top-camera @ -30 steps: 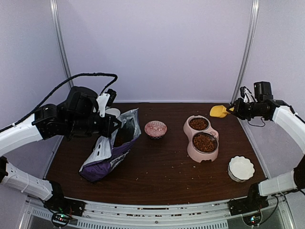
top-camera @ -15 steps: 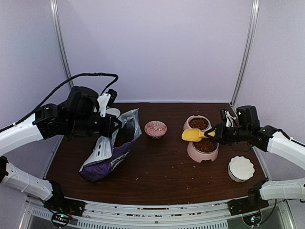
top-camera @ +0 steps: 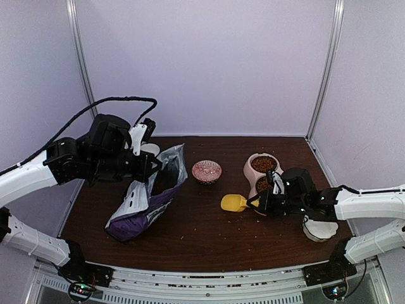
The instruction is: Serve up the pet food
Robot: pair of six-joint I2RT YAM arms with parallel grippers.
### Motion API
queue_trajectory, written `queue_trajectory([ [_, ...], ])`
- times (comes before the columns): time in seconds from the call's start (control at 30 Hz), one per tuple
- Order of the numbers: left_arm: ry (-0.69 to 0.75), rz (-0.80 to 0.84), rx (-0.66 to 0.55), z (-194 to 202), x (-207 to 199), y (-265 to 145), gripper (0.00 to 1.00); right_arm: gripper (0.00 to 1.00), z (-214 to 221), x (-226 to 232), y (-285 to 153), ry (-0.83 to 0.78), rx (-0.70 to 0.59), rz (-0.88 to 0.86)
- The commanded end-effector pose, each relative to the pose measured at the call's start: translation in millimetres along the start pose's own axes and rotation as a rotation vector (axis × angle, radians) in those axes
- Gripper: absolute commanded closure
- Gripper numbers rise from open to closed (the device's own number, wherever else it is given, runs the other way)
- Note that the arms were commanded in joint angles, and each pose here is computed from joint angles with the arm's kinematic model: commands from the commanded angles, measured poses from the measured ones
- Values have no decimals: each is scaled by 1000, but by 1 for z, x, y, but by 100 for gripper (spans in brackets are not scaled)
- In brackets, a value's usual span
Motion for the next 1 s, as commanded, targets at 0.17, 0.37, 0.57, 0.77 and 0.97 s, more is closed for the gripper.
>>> queue_trajectory([
  [0.17,-32,69,-147,-29,-6,-18,100,50,4,-5,6,-8,-37,36],
  [0.37,-30,76,-155,-31,-6,-20,100,17,5,-4,2,-42,-31,31],
  [0.57,-24,80,-151,-33,-7,-19,100,0,2,1,-6,-101,-27,71],
  [0.77,-8,79,-162,-35,-7,-25,100,0,-10,11,-29,-177,-82,127],
  [0.97,31,165,-188,-46,-8,-37,100,0,-28,25,-69,-241,-214,208],
])
Point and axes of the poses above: each gripper's point midway between its finger pads, its own y axis out along the fingers, its own x axis along the line the jaws close on, z = x × y, the point moved 10 cm from there along -y, back along the fingers, and after that the axes turned 9 degrees about y, right-handed, at the moved point
